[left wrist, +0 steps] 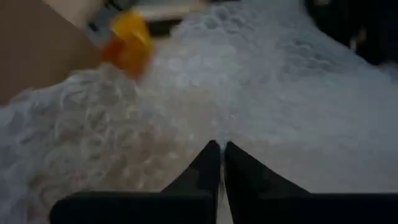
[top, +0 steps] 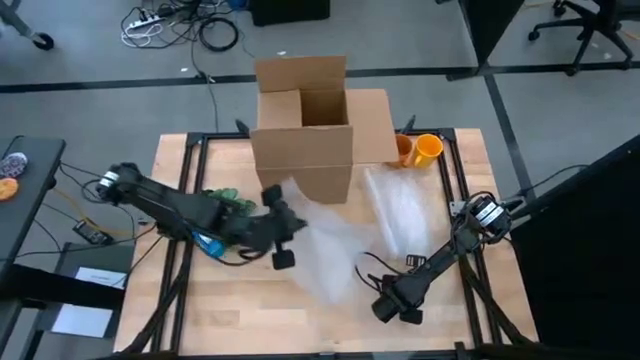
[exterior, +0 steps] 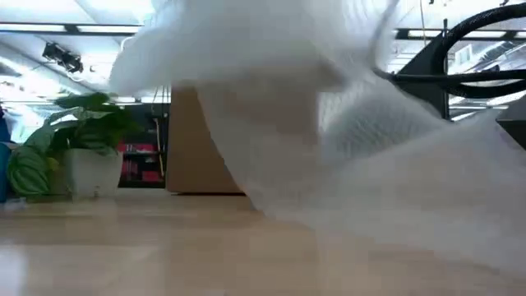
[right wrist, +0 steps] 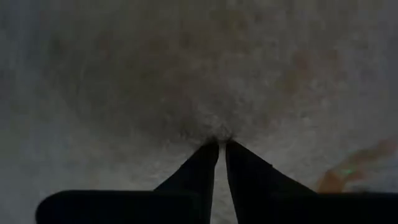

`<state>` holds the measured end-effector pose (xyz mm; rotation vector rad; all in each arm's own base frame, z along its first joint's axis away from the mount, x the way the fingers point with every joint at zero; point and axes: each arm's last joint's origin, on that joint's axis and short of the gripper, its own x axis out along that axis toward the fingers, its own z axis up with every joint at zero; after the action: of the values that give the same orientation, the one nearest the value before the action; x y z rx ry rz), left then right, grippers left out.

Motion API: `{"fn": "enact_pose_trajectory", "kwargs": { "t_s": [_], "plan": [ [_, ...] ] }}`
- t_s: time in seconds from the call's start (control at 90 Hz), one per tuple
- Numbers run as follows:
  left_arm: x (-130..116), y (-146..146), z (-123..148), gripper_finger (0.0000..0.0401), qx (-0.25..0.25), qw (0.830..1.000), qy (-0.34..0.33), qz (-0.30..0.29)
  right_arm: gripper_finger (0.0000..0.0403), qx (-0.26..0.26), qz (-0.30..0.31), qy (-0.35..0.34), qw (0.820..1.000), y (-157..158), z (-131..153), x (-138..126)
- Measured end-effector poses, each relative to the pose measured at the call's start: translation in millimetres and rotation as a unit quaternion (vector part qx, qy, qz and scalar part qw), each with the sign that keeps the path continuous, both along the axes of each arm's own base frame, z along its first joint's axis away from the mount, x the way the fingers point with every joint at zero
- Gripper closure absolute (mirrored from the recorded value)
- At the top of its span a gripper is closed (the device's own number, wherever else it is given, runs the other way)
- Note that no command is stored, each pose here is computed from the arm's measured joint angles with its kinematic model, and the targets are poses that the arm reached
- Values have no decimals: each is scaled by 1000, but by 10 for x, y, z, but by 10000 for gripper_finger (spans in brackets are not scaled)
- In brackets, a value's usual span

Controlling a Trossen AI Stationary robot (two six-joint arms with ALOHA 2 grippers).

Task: Wrap mug
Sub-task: Wrap the yellow mug with the bubble wrap

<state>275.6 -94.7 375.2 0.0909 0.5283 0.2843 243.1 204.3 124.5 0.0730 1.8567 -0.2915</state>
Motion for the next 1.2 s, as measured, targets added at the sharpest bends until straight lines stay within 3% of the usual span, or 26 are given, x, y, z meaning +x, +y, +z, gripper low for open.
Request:
{"fn": "enact_pose_trajectory", "kwargs": {
  "t_s": [0.122,0.256,0.467,0.622,0.789,1.022,1.2],
  "plan": [
    [-254,90,216,401,0,996,-62,68,380,-7,12,-6,1000,22,-4,-18],
    [-418,176,218,401,17,984,-92,152,380,-9,59,-9,998,90,-6,-82],
    [-405,179,-110,401,7,980,-74,182,380,-42,92,31,994,118,2,-231],
    [-396,244,-414,401,10,975,-53,217,380,-67,90,98,989,88,45,-359],
    [-409,367,-537,401,26,963,-44,263,380,-85,71,149,983,75,103,-461],
    [-382,366,-234,401,34,965,-75,248,380,-74,36,144,986,90,221,-344],
    [-349,239,156,401,53,972,-127,192,380,-68,24,114,991,141,491,-155]
  ]
}}
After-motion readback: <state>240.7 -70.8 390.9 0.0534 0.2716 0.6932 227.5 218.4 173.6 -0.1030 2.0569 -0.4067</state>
